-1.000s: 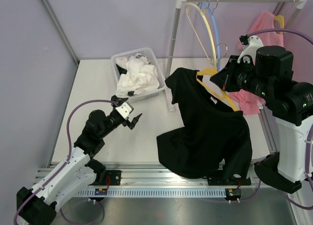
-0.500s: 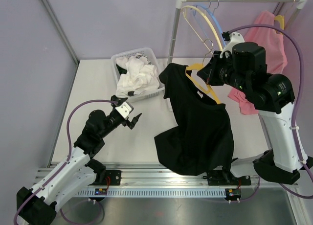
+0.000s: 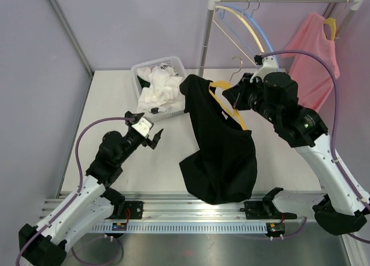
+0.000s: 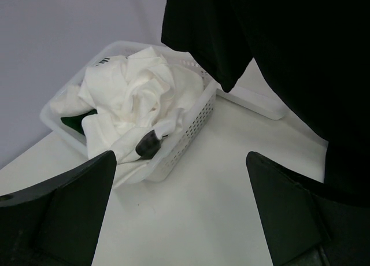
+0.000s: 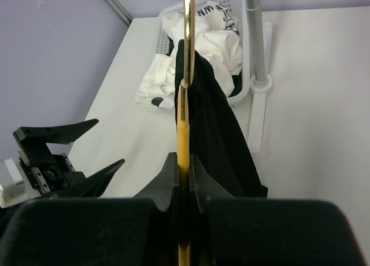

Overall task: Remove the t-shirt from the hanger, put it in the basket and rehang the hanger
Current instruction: Remove the tshirt from the hanger

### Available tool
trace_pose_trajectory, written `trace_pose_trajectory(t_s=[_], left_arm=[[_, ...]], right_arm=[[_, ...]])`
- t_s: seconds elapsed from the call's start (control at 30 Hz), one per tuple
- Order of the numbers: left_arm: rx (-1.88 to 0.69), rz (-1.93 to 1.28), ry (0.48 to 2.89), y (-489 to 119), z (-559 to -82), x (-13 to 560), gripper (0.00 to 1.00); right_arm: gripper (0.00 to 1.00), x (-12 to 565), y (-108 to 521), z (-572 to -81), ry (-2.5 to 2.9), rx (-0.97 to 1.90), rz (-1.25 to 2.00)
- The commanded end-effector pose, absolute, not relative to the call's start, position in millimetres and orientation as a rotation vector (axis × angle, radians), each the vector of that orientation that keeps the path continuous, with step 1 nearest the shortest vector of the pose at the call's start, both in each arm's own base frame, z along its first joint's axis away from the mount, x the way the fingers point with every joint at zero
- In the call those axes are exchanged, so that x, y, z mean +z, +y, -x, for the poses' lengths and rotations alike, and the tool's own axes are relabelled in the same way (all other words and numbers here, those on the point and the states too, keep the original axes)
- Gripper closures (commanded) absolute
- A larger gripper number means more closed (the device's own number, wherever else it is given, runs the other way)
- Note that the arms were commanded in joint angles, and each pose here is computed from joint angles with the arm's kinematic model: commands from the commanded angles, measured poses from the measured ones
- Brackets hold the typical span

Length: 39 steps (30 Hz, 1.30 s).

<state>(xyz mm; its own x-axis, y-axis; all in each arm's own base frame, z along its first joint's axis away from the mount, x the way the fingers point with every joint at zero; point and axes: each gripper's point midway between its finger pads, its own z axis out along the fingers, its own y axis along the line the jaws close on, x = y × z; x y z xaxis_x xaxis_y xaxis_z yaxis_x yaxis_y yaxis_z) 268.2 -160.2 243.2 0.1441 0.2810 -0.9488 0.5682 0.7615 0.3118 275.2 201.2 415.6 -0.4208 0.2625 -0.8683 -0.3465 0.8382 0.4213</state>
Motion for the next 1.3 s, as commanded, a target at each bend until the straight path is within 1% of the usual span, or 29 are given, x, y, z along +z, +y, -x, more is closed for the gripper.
trace_pose_trajectory(t_s=[0.0,0.13,0.17,0.23,0.47,0.57,0.77,0.9,1.0,1.13,1.27], left_arm=[[-0.199,-0.607,1.379,-147.4,-272.5,283.8,0.01],[-0.256,-0.592,1.386,-152.8,-269.2,291.1,0.01],[-0.268,-0.577,1.391,-153.6,-270.2,294.8,0.01],[-0.282,-0.579,1.418,-157.5,-274.1,288.8,0.01],[-0.398,-0.577,1.423,-176.0,-274.9,287.1,0.01],[-0.409,-0.548,1.440,-175.9,-277.8,291.1,0.01],[-0.387,-0.451,1.374,-161.8,-275.2,322.2,0.01],[-0.476,-0.516,1.340,-178.5,-266.5,332.7,0.01],[-0.522,-0.522,1.375,-189.7,-273.7,331.9,0.01],[-0.463,-0.420,1.390,-183.2,-297.5,343.0,0.01],[-0.443,-0.305,1.455,-178.2,-316.6,326.2,0.01]], right_arm=[[1.00,461.4,212.4,-272.0,1.646,0.776,0.127],[1.00,433.2,224.2,-271.4,1.669,0.764,0.240],[1.00,431.2,228.8,-264.7,1.655,0.794,0.278],[1.00,415.8,234.9,-265.2,1.639,0.816,0.297],[1.00,405.4,247.1,-253.8,1.592,0.807,0.362],[1.00,399.7,255.4,-250.5,1.568,0.793,0.379],[1.00,396.3,262.4,-251.4,1.534,0.779,0.392],[1.00,394.8,262.5,-253.7,1.499,0.773,0.376],[1.00,400.0,263.8,-254.0,1.445,0.788,0.361],[1.00,402.2,268.0,-256.7,1.419,0.784,0.352],[1.00,393.2,275.4,-264.6,1.429,0.739,0.362]])
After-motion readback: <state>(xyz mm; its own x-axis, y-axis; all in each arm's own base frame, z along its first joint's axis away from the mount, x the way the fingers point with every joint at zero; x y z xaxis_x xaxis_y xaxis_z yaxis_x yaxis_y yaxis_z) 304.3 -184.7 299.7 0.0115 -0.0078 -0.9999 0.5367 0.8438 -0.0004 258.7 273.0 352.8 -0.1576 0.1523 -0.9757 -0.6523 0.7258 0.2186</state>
